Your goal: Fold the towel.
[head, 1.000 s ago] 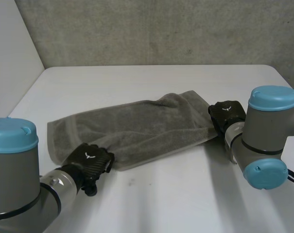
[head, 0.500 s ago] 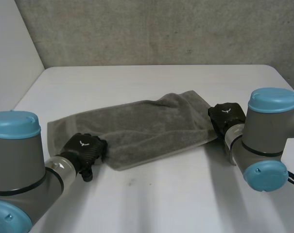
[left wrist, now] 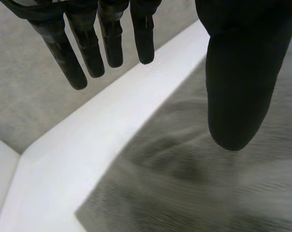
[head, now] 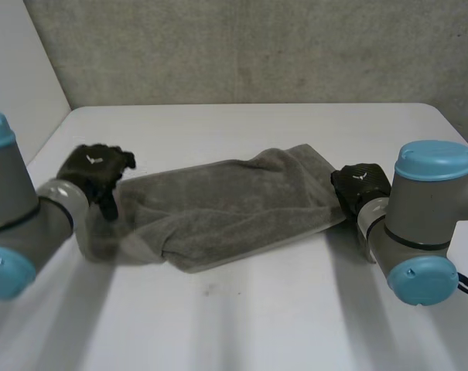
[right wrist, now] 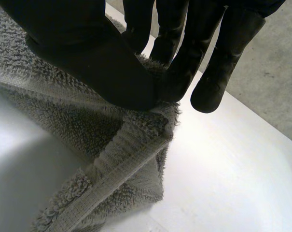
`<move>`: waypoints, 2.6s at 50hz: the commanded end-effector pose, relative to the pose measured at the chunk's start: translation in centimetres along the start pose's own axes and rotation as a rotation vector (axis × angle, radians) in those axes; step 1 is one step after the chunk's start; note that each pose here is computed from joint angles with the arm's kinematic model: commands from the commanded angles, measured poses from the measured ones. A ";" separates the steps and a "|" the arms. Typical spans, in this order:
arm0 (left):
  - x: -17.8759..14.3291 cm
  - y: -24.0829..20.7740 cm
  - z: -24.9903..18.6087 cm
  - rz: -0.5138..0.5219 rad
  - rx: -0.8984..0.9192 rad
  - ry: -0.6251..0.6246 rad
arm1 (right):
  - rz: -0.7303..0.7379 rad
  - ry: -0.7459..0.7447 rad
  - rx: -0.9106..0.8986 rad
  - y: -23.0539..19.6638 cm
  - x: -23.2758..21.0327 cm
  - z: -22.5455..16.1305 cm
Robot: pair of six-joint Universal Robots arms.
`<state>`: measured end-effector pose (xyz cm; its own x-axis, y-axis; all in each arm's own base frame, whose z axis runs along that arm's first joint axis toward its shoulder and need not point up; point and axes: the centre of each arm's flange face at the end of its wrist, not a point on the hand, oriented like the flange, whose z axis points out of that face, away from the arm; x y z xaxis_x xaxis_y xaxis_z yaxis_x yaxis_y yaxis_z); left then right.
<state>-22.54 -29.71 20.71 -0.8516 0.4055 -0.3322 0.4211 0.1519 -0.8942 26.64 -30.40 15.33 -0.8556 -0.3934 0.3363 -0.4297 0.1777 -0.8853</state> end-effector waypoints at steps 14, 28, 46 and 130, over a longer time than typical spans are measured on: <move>-3.3 3.3 12.6 -0.038 -0.074 0.031 | -0.004 -0.015 -0.007 0.3 -0.3 -0.1; -2.7 5.5 14.6 -0.042 -0.105 0.044 | -0.009 -0.026 -0.008 0.6 -0.5 0.0; -2.2 6.8 15.0 -0.018 -0.138 0.060 | -0.040 -0.028 -0.016 1.1 -0.7 0.3; 3.8 -10.8 -11.2 -0.025 0.213 0.312 | 0.209 -0.462 0.148 -3.5 -4.0 7.3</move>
<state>-27.31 -21.99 30.86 -0.7201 0.6596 -0.2154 0.3196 0.0398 -0.9467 32.46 -36.16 15.52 -0.7110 -0.7019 0.0426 -0.2376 0.1828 -0.9540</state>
